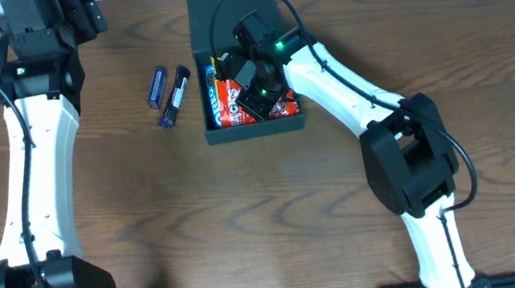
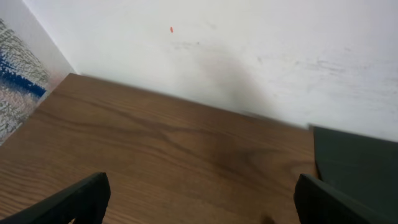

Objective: Pack container
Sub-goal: 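Push the bags down inside the box with the right gripper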

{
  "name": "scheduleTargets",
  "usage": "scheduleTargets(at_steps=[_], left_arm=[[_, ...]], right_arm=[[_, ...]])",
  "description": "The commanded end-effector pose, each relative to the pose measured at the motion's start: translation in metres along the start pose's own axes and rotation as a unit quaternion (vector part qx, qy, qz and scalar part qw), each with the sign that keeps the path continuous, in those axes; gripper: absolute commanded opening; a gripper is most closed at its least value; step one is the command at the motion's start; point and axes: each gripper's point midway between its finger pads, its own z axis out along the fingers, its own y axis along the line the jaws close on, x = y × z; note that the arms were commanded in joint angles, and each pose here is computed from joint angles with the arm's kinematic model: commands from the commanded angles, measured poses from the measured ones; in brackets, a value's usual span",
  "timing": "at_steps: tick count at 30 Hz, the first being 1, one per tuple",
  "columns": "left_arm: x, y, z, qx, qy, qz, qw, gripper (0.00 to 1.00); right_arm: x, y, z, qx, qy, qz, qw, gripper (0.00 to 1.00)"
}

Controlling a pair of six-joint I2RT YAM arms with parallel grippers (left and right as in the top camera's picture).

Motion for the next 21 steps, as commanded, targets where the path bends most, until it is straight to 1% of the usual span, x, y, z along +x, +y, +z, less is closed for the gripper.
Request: scheduleTargets(at_steps=[1,4,7,10,15,21], left_arm=[[-0.016,0.003,-0.013,-0.001,-0.019,0.002,1.0,0.95],[-0.015,0.003,-0.013,-0.001,-0.017,0.002,1.0,0.95],[-0.015,0.003,-0.013,-0.001,-0.017,0.002,1.0,0.95],[-0.015,0.003,-0.013,-0.001,-0.017,0.002,1.0,0.95],[-0.015,0.003,-0.013,-0.001,-0.017,0.002,1.0,0.95],[-0.015,0.003,-0.013,-0.001,-0.017,0.002,1.0,0.95]], right_arm=[[-0.002,-0.012,-0.014,0.032,0.002,0.008,0.999,0.01],[-0.009,-0.015,-0.035,0.048,-0.009,0.007,0.999,0.01],[-0.009,-0.02,-0.045,0.065,-0.009,0.007,0.998,0.01],[-0.008,-0.021,-0.046,0.069,-0.007,0.008,0.998,0.01],[0.004,-0.043,-0.046,0.125,0.019,0.029,0.992,0.01],[0.02,-0.052,-0.03,0.119,0.044,0.041,0.991,0.01]])
